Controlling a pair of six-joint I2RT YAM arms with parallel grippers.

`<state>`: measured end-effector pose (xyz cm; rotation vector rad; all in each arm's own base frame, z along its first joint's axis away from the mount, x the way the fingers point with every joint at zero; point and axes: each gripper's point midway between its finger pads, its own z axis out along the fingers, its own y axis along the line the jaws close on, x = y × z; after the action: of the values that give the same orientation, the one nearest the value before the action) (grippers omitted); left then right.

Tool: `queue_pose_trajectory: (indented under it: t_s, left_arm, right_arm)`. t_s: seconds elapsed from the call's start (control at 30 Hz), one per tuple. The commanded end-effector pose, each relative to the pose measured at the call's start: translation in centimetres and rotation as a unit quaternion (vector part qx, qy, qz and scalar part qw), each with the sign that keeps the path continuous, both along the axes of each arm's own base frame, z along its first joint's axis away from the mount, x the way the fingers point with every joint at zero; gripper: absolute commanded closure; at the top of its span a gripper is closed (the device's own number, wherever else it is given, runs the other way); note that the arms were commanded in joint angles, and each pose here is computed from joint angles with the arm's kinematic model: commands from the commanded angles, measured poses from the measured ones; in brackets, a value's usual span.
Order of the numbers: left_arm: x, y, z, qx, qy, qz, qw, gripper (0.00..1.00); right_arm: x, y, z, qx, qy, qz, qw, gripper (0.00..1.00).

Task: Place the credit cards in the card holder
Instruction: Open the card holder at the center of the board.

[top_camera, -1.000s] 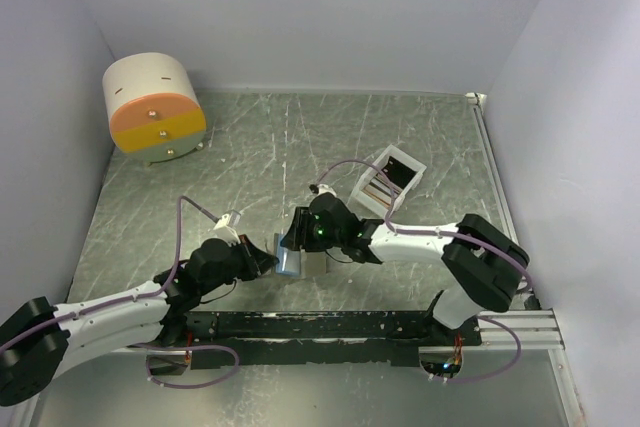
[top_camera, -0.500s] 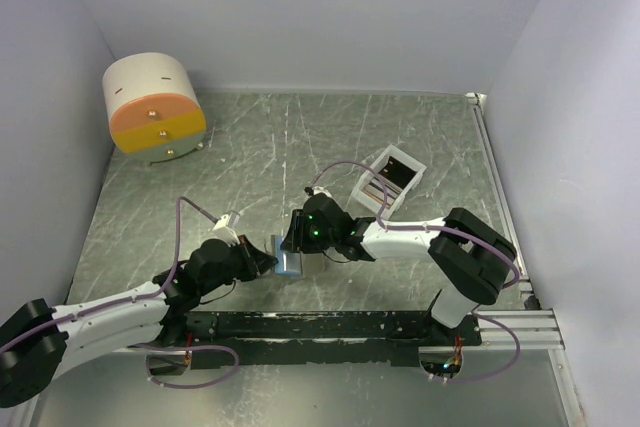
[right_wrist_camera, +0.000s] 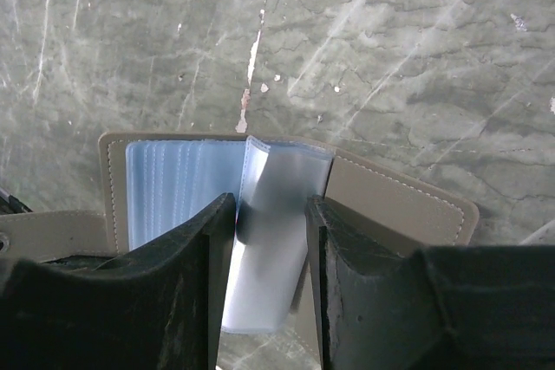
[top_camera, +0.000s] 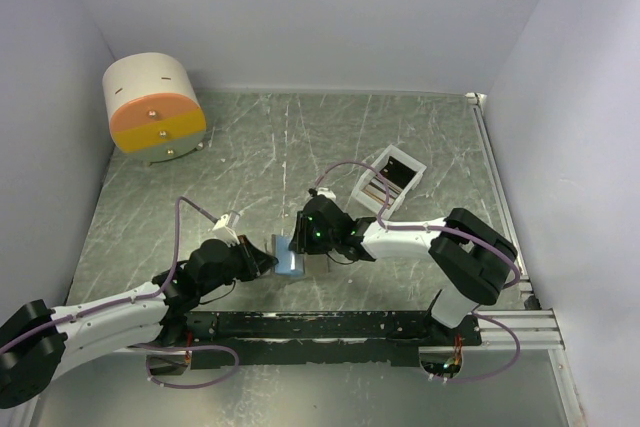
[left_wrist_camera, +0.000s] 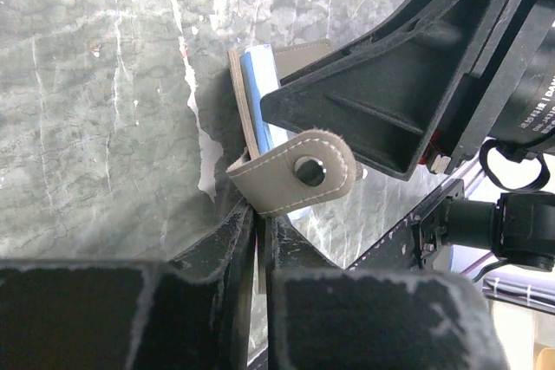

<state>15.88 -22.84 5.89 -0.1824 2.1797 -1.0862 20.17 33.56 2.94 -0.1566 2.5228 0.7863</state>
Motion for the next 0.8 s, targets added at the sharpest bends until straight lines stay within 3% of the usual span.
queue_pose_trajectory:
  t_s: [0.0, 0.4, 0.77]
  left_arm:
    - [0.2, -0.6, 0.9, -0.019, -0.013, -0.003, 1.000, 0.80]
    - [0.1, -1.5, 1.1, -0.027, -0.019, -0.024, 0.999, 0.65]
    - [0.4, -1.6, 0.7, -0.018, -0.017, -0.022, 0.999, 0.67]
  right_arm:
    - [-0.3, -1.2, -0.7, -0.027, -0.002, -0.002, 1.000, 0.62]
    - [-0.7, -1.4, -1.0, -0.021, 0.000, -0.002, 1.000, 0.64]
    - [-0.6, -1.2, -0.8, -0.017, -0.004, -0.001, 1.000, 0.64]
